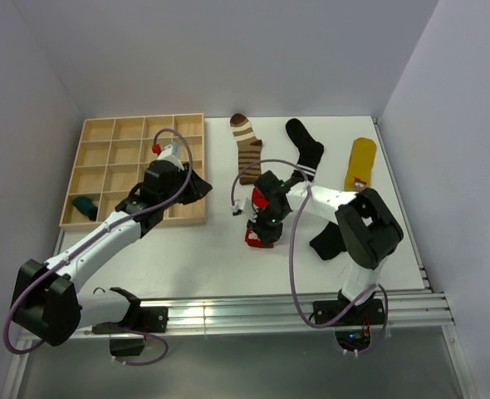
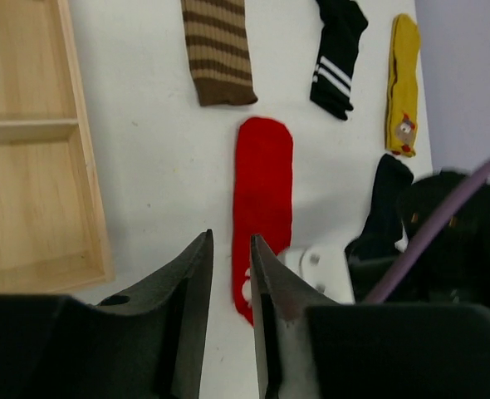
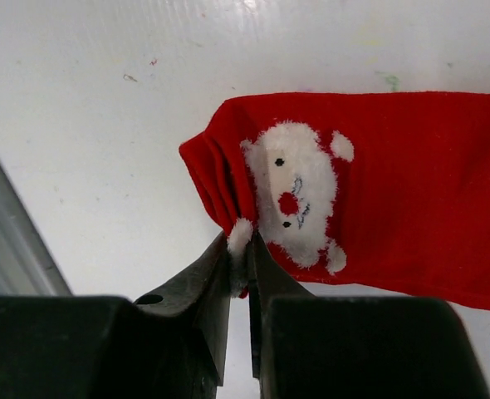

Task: Roll the socks
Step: Roll the sock at the center of the board.

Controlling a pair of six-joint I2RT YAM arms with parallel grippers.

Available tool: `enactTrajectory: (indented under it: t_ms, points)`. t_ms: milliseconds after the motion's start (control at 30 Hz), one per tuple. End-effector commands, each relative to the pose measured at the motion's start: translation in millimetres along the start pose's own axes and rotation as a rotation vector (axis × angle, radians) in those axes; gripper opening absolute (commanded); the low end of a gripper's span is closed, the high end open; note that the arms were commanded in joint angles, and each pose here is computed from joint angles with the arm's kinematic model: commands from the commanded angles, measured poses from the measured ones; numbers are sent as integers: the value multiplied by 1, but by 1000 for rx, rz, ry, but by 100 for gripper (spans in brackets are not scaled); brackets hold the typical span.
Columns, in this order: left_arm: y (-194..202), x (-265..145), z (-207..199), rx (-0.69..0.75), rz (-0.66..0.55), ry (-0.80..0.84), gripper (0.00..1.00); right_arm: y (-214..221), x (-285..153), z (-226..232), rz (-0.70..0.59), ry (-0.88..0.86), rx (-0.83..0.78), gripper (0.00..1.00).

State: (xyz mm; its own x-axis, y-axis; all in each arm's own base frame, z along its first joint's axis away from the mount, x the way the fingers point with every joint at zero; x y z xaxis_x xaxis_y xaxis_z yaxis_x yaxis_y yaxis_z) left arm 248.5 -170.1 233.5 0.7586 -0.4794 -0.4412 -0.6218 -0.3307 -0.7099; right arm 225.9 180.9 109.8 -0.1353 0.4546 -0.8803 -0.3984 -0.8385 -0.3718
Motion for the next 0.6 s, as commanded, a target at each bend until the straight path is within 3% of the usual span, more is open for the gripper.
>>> enactTrajectory:
  t_ms: [0,133,300,467,567]
  points:
    - [-2,-4,-13,-10,-105,58,28,1,-11,-7,-15,-171,94,16]
    - [22,2,-15,14,-66,82,19,-3,-13,-24,-12,-285,184,15]
    - [48,11,-25,58,-27,148,16,3,-12,-34,14,-468,293,15]
    - [66,20,-34,110,-35,230,17,6,-11,-47,7,-597,393,15]
    - [82,29,-41,182,19,297,22,8,-13,-52,-6,-612,421,15]
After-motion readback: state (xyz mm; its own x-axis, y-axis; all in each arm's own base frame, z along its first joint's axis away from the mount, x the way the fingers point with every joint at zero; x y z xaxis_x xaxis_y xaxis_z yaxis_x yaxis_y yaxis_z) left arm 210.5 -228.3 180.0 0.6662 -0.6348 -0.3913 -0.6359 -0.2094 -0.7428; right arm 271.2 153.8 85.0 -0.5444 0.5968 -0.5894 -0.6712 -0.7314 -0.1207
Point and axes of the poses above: each gripper's point midway between its finger pads, its own x axis out along the fingers, its own z axis along the line the jaws close on, y = z × x, the point moved 10 cm from there along -x, back along the fingers, and after that the axes turned 6 degrees about x, right-handed, at the moved point
